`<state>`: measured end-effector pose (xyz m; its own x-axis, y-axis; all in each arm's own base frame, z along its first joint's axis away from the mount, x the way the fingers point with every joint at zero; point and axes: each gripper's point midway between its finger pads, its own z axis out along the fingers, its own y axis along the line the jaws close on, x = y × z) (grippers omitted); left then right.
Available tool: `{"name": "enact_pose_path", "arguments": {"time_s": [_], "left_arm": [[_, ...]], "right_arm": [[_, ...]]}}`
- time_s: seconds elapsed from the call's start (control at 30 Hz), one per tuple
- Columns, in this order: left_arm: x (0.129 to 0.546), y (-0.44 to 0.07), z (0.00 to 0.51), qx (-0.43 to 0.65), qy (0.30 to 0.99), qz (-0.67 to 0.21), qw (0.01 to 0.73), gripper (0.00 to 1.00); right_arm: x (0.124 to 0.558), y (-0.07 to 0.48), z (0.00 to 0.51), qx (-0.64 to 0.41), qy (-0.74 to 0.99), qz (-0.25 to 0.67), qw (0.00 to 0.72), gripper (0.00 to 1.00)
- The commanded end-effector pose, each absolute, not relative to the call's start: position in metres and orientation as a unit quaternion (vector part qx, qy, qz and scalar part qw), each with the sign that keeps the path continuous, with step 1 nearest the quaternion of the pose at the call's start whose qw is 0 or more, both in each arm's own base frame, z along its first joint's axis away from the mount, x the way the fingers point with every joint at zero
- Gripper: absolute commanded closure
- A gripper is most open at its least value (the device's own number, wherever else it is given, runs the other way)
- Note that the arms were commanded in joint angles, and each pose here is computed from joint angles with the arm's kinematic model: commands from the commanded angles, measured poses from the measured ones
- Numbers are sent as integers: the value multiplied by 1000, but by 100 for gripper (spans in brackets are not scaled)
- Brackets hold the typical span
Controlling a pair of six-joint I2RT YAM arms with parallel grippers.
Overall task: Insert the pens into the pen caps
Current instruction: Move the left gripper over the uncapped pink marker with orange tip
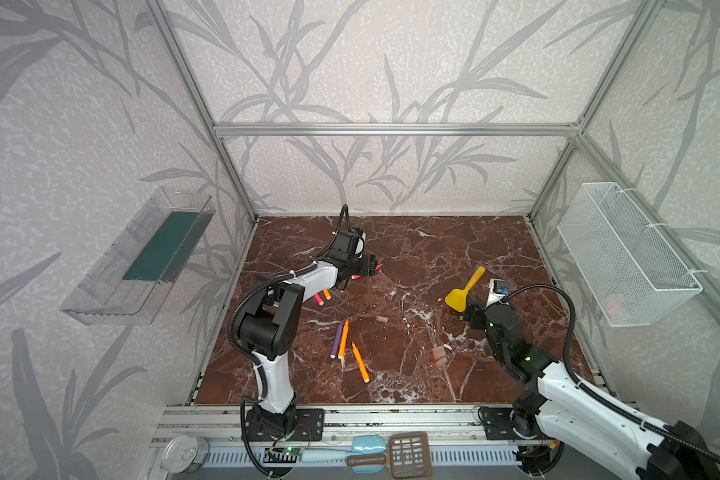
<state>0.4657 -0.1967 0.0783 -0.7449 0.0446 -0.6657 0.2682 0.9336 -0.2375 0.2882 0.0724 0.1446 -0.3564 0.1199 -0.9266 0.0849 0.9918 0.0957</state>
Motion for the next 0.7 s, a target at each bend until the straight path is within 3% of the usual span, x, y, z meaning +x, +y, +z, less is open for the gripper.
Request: {"name": "enact_pose_path", "arguments": {"time_s": [0.0,0.27,0.67], "left_arm": [[468,-196,63,92,929,-146,327,23],[463,-197,42,86,940,-150,294,26],[442,-197,25,90,951,-139,261,48]], "right_arm": [[288,71,148,68,818,19,570,14],[289,73,148,64,820,21,568,14],[288,72,148,66,818,22,570,14]]}}
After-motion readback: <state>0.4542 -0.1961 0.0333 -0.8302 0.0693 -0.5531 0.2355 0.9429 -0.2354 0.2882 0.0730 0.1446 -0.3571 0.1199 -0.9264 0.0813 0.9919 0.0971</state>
